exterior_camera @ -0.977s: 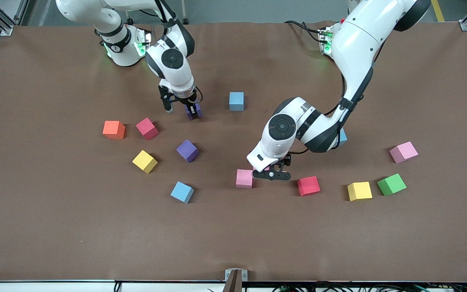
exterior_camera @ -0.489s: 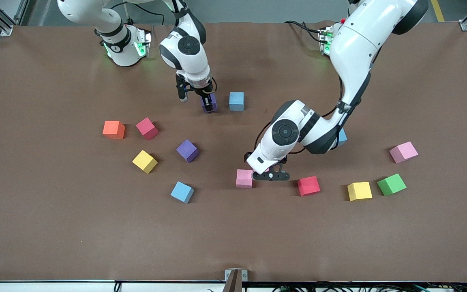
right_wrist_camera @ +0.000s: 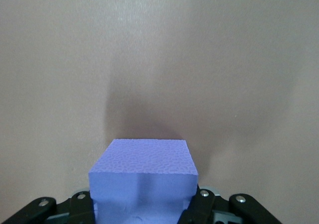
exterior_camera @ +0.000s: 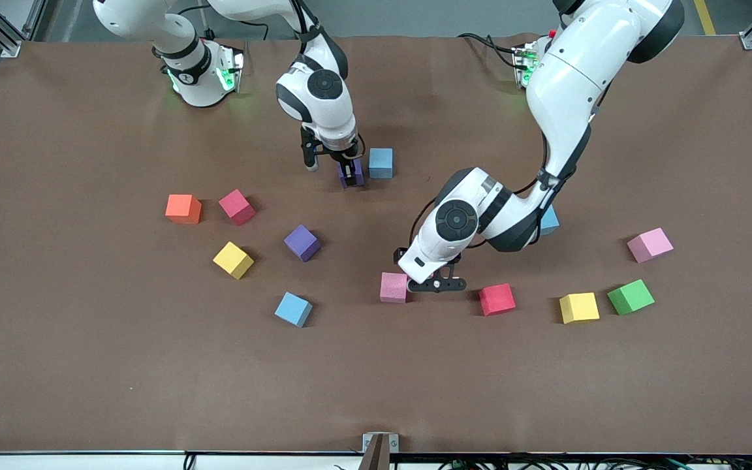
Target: Arrange 11 blocks into digit 3
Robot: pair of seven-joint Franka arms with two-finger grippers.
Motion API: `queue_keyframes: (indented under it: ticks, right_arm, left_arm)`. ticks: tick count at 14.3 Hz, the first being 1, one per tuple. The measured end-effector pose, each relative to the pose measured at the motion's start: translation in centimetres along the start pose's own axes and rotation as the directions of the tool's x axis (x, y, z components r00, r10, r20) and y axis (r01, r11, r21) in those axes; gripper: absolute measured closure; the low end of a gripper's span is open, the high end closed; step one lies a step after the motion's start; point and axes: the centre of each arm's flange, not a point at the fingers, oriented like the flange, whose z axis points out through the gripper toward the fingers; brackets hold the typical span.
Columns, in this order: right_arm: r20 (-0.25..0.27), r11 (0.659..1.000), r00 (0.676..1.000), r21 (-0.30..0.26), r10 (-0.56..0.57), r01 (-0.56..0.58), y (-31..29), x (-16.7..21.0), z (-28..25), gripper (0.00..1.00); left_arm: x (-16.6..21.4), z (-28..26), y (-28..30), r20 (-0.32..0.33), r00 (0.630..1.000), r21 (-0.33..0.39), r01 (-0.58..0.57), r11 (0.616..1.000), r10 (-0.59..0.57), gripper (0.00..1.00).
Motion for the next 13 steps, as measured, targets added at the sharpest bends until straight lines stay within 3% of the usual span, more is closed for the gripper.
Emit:
queue_keyframes:
  ticks: [2,7,9,13]
  right_arm:
    - [-0.009,1.000,1.000,-0.010,-0.004,0.004,0.2,-0.3,0.0,0.40]
    - [-0.047,0.998,0.999,-0.055,-0.017,0.015,0.8,-0.9,0.1,0.40]
    - [-0.052,0.998,0.999,-0.060,-0.010,0.007,1.0,-1.1,0.1,0.40]
    - [-0.055,0.998,0.998,-0.062,0.002,-0.005,1.3,-1.7,0.1,0.40]
  left_arm:
    - [0.1,0.0,-0.1,0.000,1.000,0.000,0.010,1.000,-0.010,0.22]
    - [0.8,-0.1,-1.0,-0.002,0.999,0.001,0.035,0.999,-0.035,0.29]
    - [1.4,-0.4,-1.9,-0.004,0.999,-0.003,0.051,0.999,-0.051,0.44]
    - [2.3,-1.0,-3.9,0.007,0.991,0.015,0.137,0.990,-0.137,0.50]
